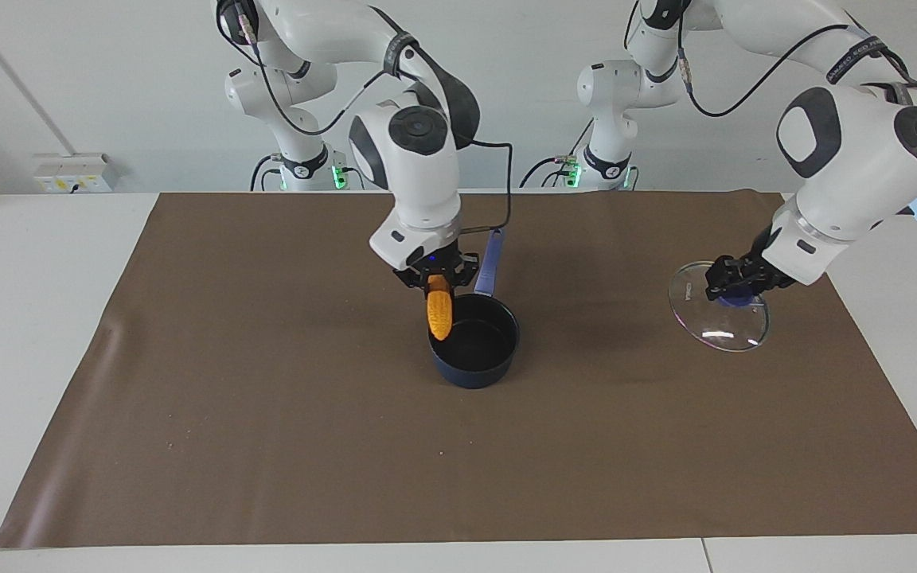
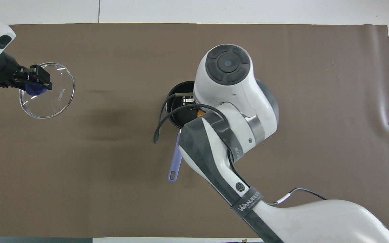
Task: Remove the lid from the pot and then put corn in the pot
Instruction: 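Lower the lid onto the table with the left gripper while the right gripper drops corn, then release the lid and withdraw both grippers from the pot and lid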
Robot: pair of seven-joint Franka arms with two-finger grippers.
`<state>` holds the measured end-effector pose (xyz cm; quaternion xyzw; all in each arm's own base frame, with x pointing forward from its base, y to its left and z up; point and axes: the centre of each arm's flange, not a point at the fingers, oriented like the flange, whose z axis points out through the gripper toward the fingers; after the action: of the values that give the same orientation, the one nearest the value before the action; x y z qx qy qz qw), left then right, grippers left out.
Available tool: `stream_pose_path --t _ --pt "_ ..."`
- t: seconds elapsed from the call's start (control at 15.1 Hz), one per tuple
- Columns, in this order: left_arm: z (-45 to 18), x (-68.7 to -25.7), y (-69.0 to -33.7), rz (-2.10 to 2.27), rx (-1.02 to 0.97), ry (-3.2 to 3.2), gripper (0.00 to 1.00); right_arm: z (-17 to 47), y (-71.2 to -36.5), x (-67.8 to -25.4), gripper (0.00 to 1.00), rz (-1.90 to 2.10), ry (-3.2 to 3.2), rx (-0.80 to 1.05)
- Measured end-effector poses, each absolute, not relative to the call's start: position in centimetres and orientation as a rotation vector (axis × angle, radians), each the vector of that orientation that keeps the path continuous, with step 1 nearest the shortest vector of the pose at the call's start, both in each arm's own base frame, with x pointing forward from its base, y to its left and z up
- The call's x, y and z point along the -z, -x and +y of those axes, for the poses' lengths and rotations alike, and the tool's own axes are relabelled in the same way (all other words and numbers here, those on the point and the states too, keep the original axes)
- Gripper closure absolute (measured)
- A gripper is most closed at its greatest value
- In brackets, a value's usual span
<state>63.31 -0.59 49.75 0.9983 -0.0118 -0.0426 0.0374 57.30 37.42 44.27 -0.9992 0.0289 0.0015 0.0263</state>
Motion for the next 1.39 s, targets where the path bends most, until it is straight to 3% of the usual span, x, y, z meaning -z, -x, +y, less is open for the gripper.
stream_pose_path --t 0.2,0.4,1.06,1.32,1.39 --pt "2.2 -43.2 -62.1 -0.008 0.11 -3.066 0.33 40.7 -57.4 -39.2 0.59 0.112 3.105 0.009" --pt "2.6 -39.4 -61.0 -0.003 0.108 -3.068 0.33 40.5 -59.2 -37.6 0.59 0.134 3.097 0.043" --pt "2.7 -34.9 -59.5 -0.062 0.075 -3.125 0.33 40.1 -58.4 -34.7 0.59 0.131 3.106 0.02" --pt "2.7 -33.8 -59.1 -0.063 0.051 -3.127 0.33 39.9 -58.5 -35.6 0.28 0.131 3.123 0.005" --pt "2.7 -33.6 -59.0 -0.065 0.048 -3.127 0.33 39.7 -58.6 -36.7 0.13 0.128 3.148 -0.013"
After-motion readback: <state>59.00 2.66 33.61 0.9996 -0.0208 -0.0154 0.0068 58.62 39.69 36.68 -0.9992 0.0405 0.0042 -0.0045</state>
